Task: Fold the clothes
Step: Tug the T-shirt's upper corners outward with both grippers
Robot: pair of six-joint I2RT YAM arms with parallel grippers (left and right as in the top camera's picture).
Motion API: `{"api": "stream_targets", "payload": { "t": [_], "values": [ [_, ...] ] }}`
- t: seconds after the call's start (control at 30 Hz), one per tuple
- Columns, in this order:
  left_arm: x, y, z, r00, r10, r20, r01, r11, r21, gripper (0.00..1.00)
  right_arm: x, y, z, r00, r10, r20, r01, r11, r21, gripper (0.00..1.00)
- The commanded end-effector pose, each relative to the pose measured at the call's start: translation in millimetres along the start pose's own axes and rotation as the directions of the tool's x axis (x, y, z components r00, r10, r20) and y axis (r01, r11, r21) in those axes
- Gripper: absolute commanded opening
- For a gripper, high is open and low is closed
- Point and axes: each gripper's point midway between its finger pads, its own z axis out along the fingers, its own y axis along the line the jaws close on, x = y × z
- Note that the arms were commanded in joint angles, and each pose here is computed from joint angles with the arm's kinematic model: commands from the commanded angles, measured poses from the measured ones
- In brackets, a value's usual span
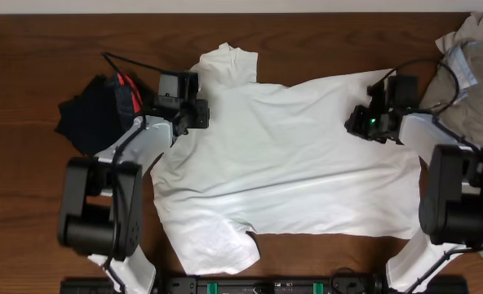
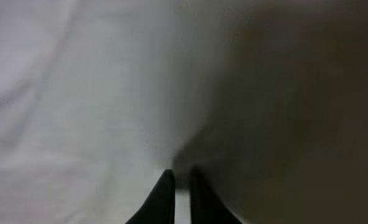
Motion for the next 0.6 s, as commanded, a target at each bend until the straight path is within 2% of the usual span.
{"api": "stream_targets", "payload": {
  "t": [0.0, 0.17, 0.3, 0.37, 0.47, 0.57],
  "values": [
    [11.0, 24.8, 17.9, 1.0, 0.015, -0.026, -0.018, 0.992, -0.121, 0.08, 5.4, -30.5, 8.6, 0.999, 0.033, -0.007, -0.032, 0.989, 0.148, 0.1],
    [15.8, 53.7, 32.1, 1.0, 0.005, -0.02, -0.01, 0.967, -0.254, 0.08, 8.3, -71.7, -2.1, 0.998, 0.063, 0.004, -0.061, 0.941, 0.333, 0.13],
    [-3.6, 67.0, 30.2, 0.999, -0.007, 0.045, 0.02, 0.957, -0.291, 0.08, 11.2, -88.8, -9.1, 0.995, 0.099, -0.002, -0.092, 0.926, 0.367, 0.16],
    [-22.2, 69.4, 25.2, 0.997, -0.012, 0.081, 0.035, 0.956, -0.291, 0.09, 11.2, -84.4, -8.5, 0.995, 0.095, -0.017, -0.085, 0.945, 0.316, 0.24],
    [-50.7, 66.5, 15.1, 0.994, -0.006, 0.11, 0.037, 0.957, -0.289, 0.08, 7.0, -55.9, -9.2, 0.999, 0.008, -0.051, -0.001, 0.992, 0.129, 0.41],
    [-77.9, 61.1, 0.3, 0.993, 0.022, 0.12, 0.014, 0.957, -0.291, 0.08, -1.8, -34.2, -22.8, 0.999, -0.031, -0.032, 0.031, 0.999, 0.006, 0.47]
  ]
}}
